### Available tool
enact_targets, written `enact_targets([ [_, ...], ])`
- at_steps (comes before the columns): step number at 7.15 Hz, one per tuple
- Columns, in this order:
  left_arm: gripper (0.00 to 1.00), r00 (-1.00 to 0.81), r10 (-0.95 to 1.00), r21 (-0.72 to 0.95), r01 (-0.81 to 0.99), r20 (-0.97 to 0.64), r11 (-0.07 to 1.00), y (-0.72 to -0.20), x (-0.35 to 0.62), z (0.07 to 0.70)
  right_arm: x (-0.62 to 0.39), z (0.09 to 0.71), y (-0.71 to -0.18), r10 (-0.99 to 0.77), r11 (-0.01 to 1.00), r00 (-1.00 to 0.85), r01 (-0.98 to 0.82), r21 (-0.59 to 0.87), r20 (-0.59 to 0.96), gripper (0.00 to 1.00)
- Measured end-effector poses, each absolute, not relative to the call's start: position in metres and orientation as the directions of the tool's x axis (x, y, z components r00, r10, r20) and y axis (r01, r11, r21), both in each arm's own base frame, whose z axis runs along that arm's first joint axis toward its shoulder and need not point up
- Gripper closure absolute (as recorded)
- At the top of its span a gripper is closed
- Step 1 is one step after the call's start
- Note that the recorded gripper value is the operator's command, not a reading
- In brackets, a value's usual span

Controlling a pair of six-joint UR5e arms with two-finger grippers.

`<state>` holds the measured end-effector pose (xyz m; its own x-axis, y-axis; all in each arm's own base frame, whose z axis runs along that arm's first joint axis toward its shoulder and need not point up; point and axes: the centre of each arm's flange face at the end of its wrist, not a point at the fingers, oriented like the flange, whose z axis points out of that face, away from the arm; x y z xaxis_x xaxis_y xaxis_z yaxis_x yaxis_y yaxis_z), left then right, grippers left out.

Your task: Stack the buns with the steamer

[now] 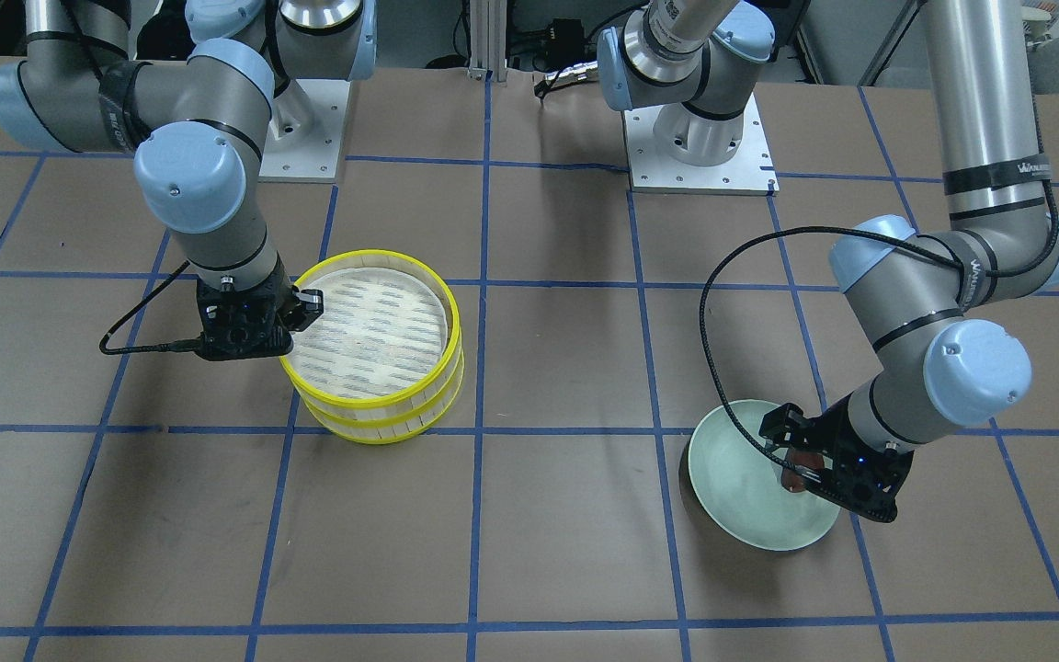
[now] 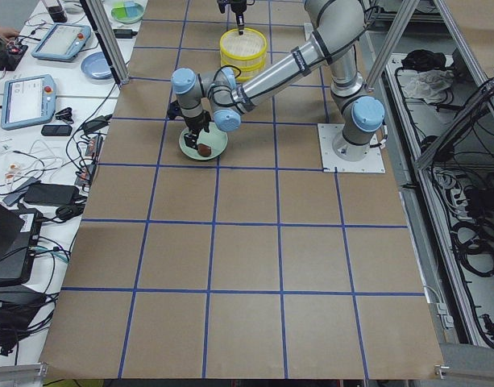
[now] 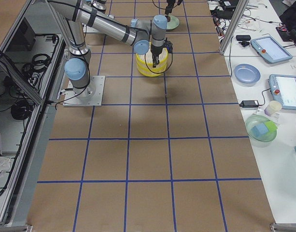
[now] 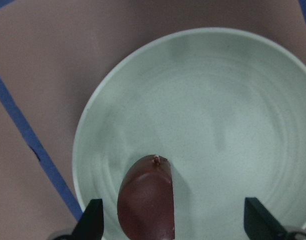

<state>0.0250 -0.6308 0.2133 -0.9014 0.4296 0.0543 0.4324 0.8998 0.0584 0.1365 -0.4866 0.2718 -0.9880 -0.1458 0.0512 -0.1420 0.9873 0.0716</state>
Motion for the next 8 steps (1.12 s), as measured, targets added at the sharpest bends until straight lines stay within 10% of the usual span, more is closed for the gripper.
enact_targets([
  [1, 0.17, -0.9, 0.431, 0.067, 0.435, 0.067, 0.898, -0.632, 0.025, 0.199, 0.137, 0.27, -0.488, -0.139, 0.988, -0.989, -0.135, 0.08, 0.047, 0.01],
  [3, 1.0, -0.898, 0.432, 0.082, 0.438, 0.08, 0.895, -0.633, 0.025, 0.182, 0.139, 0.287, -0.503, -0.085, 0.996, -0.995, -0.083, 0.039, 0.043, 0.0],
  [8, 1.0, -0.934, 0.351, -0.016, 0.351, 0.069, 0.936, -0.643, 0.014, 0.216, 0.15, 0.514, -0.524, -0.028, 0.985, -0.998, -0.018, -0.169, -0.055, 0.0],
])
